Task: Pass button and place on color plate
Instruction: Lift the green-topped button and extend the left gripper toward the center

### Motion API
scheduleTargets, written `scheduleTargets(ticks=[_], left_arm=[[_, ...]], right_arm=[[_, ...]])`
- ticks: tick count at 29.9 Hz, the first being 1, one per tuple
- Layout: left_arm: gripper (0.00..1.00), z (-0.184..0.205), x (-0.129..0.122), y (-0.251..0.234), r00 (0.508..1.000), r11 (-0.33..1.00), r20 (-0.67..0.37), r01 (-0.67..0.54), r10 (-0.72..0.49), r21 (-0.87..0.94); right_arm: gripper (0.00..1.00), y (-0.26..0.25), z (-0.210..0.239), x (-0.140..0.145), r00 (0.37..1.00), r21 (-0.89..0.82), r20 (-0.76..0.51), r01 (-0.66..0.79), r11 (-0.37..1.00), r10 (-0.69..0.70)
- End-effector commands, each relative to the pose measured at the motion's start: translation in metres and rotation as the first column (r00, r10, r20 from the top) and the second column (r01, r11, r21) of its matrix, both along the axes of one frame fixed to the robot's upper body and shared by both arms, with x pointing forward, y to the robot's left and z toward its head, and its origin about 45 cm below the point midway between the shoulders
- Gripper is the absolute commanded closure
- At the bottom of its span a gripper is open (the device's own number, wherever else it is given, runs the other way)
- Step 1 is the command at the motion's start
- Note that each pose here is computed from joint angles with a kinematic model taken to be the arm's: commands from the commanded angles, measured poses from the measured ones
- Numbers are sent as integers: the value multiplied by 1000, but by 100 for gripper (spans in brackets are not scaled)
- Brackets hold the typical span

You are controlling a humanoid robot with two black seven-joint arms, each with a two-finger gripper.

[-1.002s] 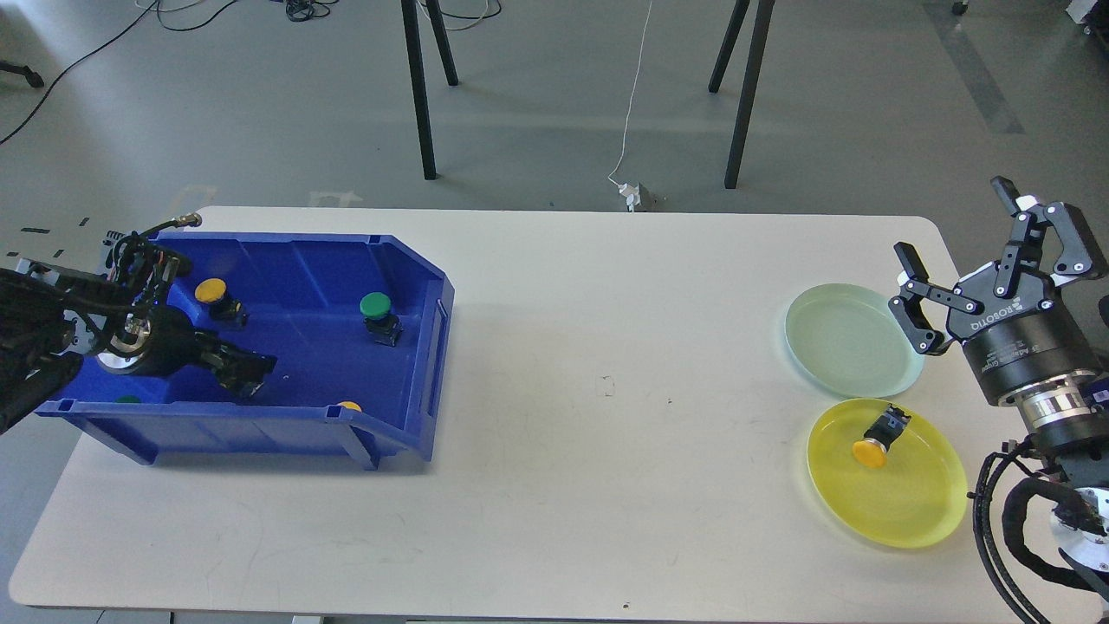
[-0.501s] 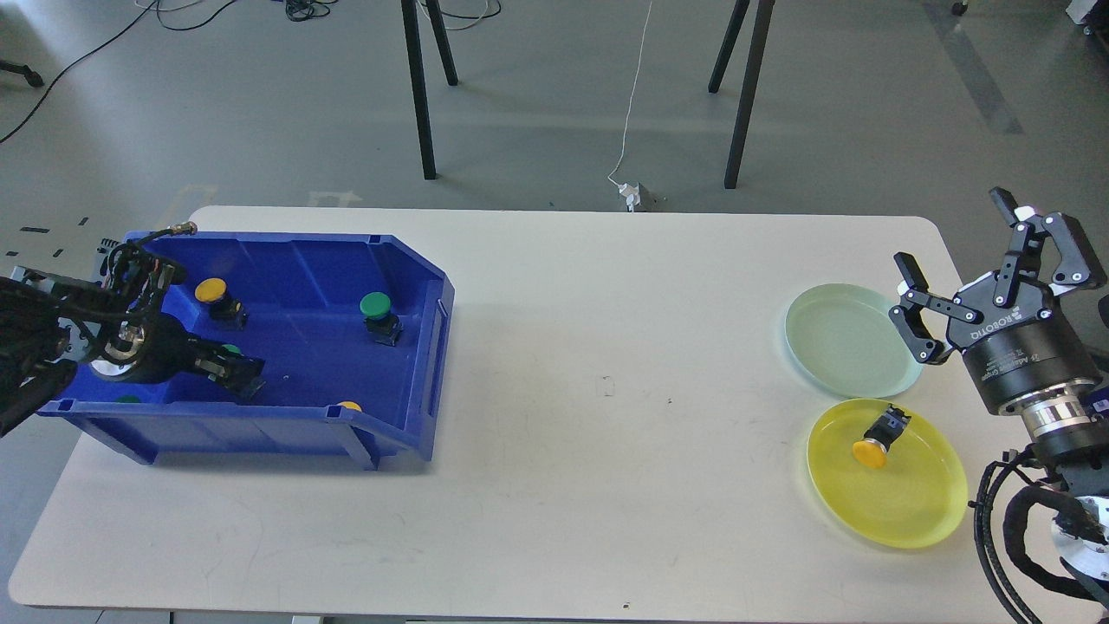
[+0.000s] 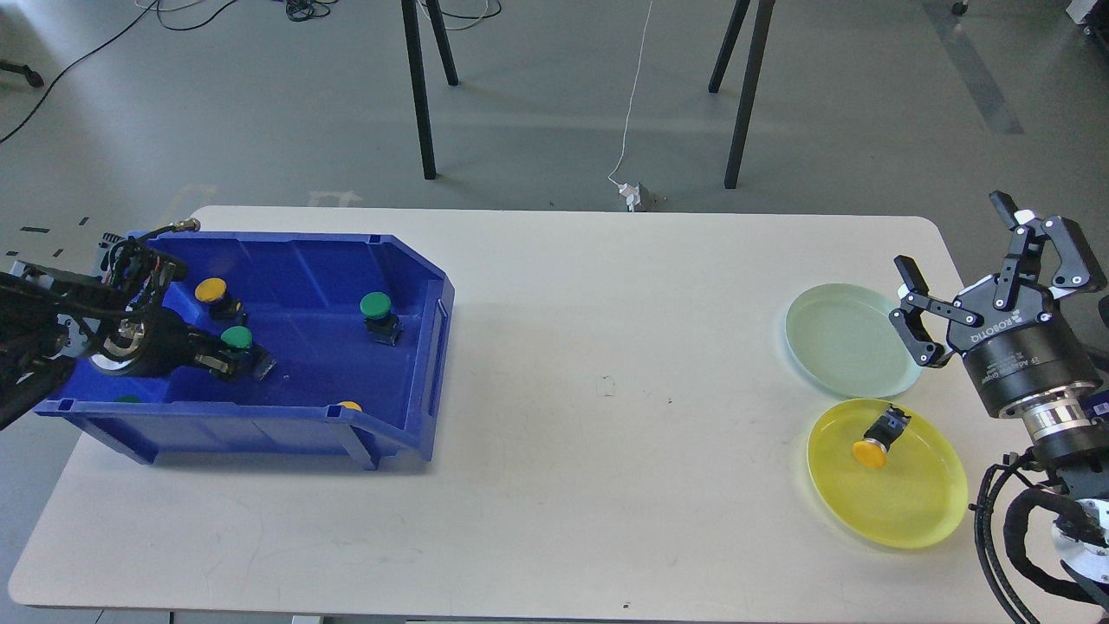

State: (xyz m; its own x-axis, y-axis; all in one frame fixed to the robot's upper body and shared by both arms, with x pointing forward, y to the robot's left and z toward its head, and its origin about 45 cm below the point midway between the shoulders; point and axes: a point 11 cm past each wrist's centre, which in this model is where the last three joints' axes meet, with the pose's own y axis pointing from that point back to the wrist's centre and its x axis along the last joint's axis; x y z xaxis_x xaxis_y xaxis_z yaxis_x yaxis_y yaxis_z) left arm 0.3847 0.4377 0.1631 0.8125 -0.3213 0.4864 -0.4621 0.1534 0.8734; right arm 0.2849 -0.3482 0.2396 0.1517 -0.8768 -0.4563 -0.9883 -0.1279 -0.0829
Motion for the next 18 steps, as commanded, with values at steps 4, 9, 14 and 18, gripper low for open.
scheduleTargets(ticks=[4,9,14,18], left_arm=[[92,84,17,-37,995,956,92,-17,46,-294],[92,150,16,-112,989,721,141,60,53,-690],[91,164,-4,-188,1000,401,15,23,-21,-916],[91,146,-13,-230,993,256,-88,-64,-84,-965]], right_arm=[[2,2,0,1,1000,-29,4,-17,999,17],[2,11,5,0,994,-202,61,-81,976,95],[2,49,14,6,954,-274,110,-242,931,280],[2,93,9,6,893,-251,99,-405,879,439]])
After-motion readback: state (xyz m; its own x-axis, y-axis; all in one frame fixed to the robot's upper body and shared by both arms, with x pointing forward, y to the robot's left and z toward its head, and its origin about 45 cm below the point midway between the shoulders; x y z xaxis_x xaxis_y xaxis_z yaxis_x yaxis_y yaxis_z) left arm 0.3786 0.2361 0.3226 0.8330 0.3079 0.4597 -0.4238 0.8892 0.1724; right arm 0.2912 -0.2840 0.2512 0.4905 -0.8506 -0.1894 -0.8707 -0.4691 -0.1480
